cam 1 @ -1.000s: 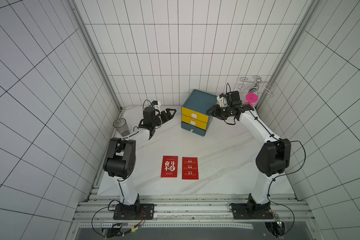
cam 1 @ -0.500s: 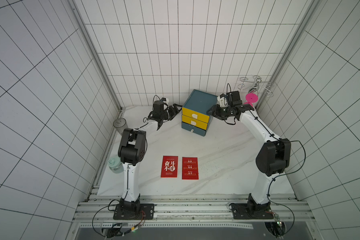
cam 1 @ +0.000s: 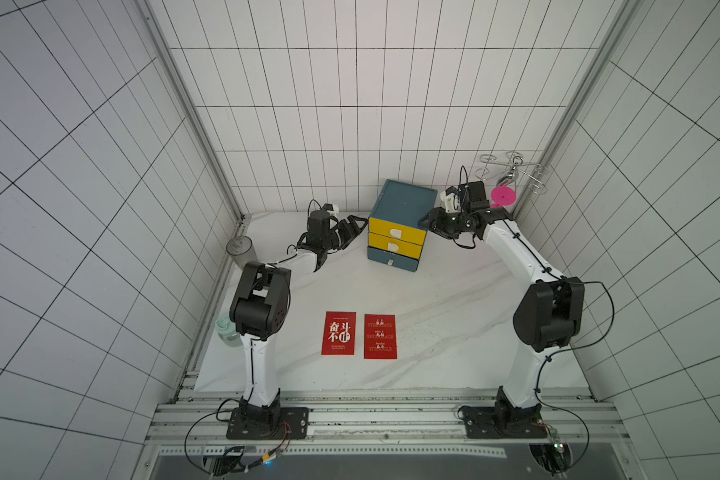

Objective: Take the postcards out of the drawer
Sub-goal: Adjust the storage box at the center of the board, then open the drawer in the storage box.

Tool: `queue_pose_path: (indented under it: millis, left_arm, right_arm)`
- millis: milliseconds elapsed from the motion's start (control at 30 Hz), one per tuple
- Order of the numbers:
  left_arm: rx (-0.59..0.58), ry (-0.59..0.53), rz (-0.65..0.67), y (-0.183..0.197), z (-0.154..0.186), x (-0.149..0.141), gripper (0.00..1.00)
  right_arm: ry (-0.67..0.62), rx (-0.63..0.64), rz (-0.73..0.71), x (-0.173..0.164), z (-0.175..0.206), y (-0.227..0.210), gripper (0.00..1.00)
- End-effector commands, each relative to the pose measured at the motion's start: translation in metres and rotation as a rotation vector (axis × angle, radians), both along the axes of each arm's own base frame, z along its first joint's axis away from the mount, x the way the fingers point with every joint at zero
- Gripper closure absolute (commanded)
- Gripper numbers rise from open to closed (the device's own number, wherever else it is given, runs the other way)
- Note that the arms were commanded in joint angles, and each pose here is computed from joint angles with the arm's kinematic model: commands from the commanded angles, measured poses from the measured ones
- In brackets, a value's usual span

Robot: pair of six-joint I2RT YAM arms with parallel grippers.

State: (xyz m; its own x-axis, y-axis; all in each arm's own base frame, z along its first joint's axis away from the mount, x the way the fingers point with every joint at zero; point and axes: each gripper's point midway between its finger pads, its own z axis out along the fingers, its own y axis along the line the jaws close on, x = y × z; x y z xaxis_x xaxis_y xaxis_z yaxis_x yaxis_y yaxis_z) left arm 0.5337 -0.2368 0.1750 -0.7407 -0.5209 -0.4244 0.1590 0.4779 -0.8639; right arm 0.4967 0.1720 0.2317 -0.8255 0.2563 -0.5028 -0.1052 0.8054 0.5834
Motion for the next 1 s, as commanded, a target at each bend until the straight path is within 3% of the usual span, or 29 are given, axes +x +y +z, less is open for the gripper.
queue_pose_path:
  millis: [0, 133, 267, 433, 567, 767, 967]
  left_arm:
    - [-0.019, -0.054, -0.008, 0.005, 0.03, -0.015, 0.14]
    - [0.06, -0.03, 0.034, 0.018, 0.03, -0.04, 0.14]
    - [0.146, 0.077, 0.049, 0.01, 0.006, -0.075, 0.14]
    - [0.062, 0.214, 0.025, -0.022, -0.035, -0.1, 0.14]
    - [-0.042, 0.295, -0.013, -0.049, -0.071, -0.102, 0.16]
    - [-0.196, 0.31, 0.017, -0.063, -0.086, -0.086, 0.22]
    - [-0.188, 0.314, 0.03, -0.074, -0.091, -0.073, 0.3]
  right_arm:
    - [0.113, -0.06, -0.021, -0.011, -0.039, -0.008, 0.48]
    - [0.109, -0.055, -0.021, -0.013, -0.036, -0.008, 0.48]
    - [0.101, -0.057, -0.025, -0.015, -0.033, -0.009, 0.48]
    - [0.11, -0.013, -0.031, -0.018, -0.034, -0.004, 0.48]
    - [0.113, 0.047, -0.048, -0.021, -0.034, -0.001, 0.48]
    - [0.12, 0.069, -0.064, -0.027, -0.041, -0.001, 0.5]
    - [0.122, 0.099, -0.071, -0.031, -0.043, 0.001, 0.5]
